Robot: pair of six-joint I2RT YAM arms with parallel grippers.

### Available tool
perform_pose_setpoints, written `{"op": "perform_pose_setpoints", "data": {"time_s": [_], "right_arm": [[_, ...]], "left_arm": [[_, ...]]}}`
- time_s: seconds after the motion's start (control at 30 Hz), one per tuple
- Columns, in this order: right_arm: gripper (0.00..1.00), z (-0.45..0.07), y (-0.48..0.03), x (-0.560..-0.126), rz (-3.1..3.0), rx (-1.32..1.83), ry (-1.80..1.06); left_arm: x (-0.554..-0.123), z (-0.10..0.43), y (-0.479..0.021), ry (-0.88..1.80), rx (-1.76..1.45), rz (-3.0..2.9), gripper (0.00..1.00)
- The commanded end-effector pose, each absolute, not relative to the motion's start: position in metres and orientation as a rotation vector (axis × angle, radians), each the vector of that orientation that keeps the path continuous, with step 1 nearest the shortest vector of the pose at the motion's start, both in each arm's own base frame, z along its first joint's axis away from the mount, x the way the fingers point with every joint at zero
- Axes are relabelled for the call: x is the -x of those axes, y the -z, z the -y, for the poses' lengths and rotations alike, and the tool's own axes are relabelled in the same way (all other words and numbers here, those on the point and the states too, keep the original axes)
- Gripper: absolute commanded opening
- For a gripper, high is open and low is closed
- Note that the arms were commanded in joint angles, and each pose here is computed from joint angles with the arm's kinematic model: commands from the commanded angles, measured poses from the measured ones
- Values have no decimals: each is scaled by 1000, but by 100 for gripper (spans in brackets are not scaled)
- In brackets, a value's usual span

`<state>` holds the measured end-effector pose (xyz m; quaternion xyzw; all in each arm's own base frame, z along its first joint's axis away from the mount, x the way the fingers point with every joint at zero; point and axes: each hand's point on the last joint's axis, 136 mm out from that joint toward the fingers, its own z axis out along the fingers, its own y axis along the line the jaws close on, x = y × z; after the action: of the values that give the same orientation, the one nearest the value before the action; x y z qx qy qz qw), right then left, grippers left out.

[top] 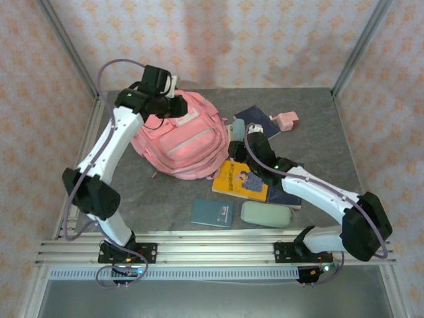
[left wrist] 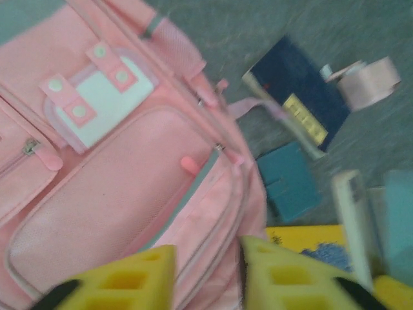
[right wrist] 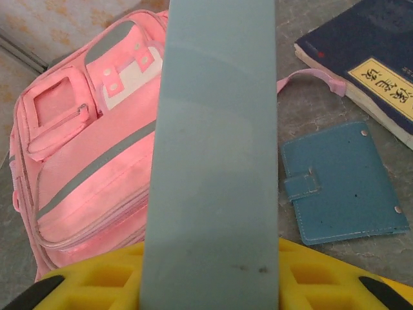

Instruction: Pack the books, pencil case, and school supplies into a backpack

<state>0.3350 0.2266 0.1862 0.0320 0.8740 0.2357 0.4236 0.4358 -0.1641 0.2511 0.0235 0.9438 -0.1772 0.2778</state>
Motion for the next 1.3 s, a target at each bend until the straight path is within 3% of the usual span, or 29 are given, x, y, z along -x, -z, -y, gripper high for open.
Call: {"op": "perform_pose_setpoints", "data": {"time_s": [0.0, 0.2, 0.5, 0.73, 0.87, 0.9, 1.03, 1.27], "right_arm": [[0, -234, -203, -336, -2130, -90, -684], [1, -223, -200, -327, -2128, -57, -652], [2, -222, -188, -328, -2157, -39, -623], [2, -225, -182, -330, -2181, -23, -611], [2, -226, -184, -331, -2182, -21, -614], [2, -226, -185, -331, -2181, -21, -617], [2, -226, -189, -330, -2183, -11, -615], [1, -233, -196, -333, -2184, -8, -653]], "left_arm": [[-430, 166, -196, 365, -175, -2699, 42], [-441, 176, -136, 366, -296, -2795, 49], [-434, 202, -97, 586, -348, -2857, 45], [-428, 213, -96, 697, -351, -2849, 24], [-428, 201, -76, 595, -319, -2906, 1], [-428, 196, -73, 547, -312, -2917, 0], [-438, 187, -105, 471, -271, -2826, 0], [-448, 171, -222, 576, -75, -2553, 0]]}}
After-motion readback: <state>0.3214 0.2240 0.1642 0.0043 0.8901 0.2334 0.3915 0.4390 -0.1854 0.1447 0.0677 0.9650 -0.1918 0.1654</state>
